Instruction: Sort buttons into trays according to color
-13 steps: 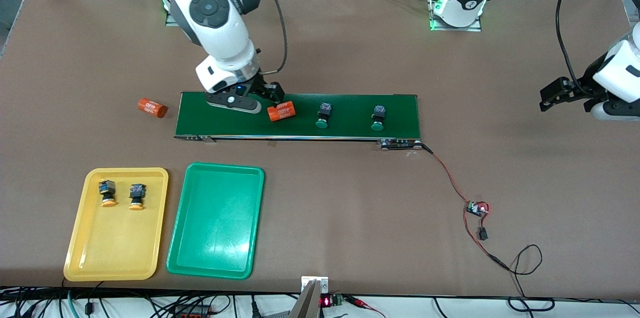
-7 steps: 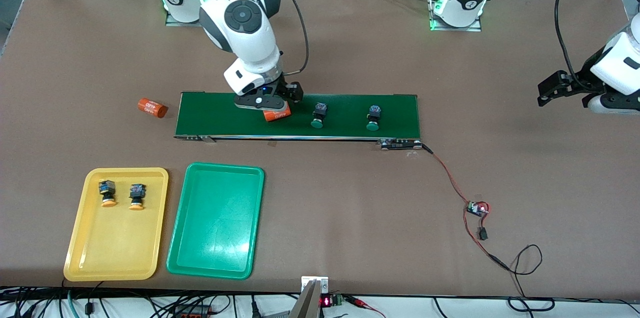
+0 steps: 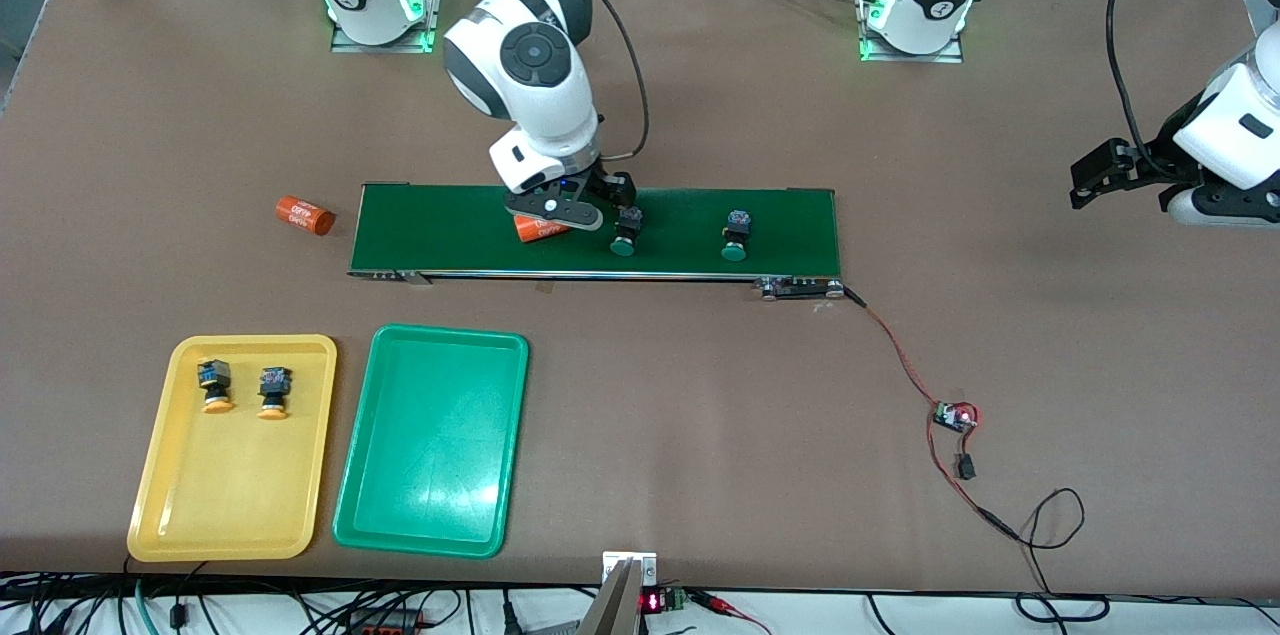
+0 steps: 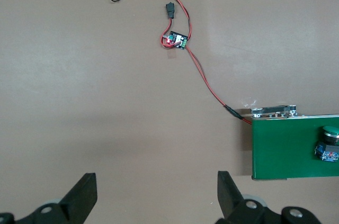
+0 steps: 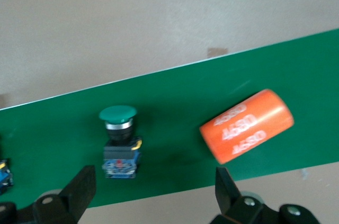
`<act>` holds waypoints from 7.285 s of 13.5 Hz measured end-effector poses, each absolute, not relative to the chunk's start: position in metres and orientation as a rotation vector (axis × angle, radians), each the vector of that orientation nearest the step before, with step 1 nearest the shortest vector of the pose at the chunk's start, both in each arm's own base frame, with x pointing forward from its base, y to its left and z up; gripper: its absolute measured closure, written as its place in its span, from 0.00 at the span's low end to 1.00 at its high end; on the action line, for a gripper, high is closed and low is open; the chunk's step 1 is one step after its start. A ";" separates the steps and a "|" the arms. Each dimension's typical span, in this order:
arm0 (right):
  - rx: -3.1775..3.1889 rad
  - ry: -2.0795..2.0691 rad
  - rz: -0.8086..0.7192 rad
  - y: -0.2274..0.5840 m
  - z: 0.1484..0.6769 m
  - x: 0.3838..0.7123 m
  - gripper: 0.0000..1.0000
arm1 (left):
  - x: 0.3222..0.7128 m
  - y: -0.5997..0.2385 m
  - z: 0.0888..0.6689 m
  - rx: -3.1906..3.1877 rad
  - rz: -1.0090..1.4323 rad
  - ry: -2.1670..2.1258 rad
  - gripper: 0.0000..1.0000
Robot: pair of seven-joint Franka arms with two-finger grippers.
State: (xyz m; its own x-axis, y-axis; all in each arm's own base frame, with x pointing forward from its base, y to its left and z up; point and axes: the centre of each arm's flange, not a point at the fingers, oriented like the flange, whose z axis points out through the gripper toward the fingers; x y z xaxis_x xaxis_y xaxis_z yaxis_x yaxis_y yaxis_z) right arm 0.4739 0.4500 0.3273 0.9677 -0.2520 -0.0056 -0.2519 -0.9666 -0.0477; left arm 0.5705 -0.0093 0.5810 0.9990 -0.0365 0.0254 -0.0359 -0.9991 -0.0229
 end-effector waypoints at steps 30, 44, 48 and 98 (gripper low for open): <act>-3.185 0.282 -0.069 0.409 0.311 0.564 0.60 | 0.571 -0.011 0.586 -3.118 -0.051 0.062 0.00; -3.240 -0.150 -0.148 0.199 0.264 0.706 0.60 | 0.568 -0.010 0.586 -3.119 -0.020 0.057 0.00; -3.229 -0.173 -0.239 0.181 0.207 0.717 0.60 | 0.568 -0.009 0.586 -3.119 -0.017 0.056 0.00; -3.120 0.286 0.049 0.427 0.241 0.505 0.51 | 0.561 -0.006 0.602 -3.118 0.043 0.044 0.00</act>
State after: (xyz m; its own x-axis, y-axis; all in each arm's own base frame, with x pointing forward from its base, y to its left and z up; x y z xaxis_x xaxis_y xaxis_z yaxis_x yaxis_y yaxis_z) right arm 0.5052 0.4274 0.2413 0.9828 -0.1817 -0.0316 -0.1820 -0.9833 -0.0052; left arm 0.5613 -0.0059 0.6025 0.9992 -0.0279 -0.0280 -0.0285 -0.9993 -0.0222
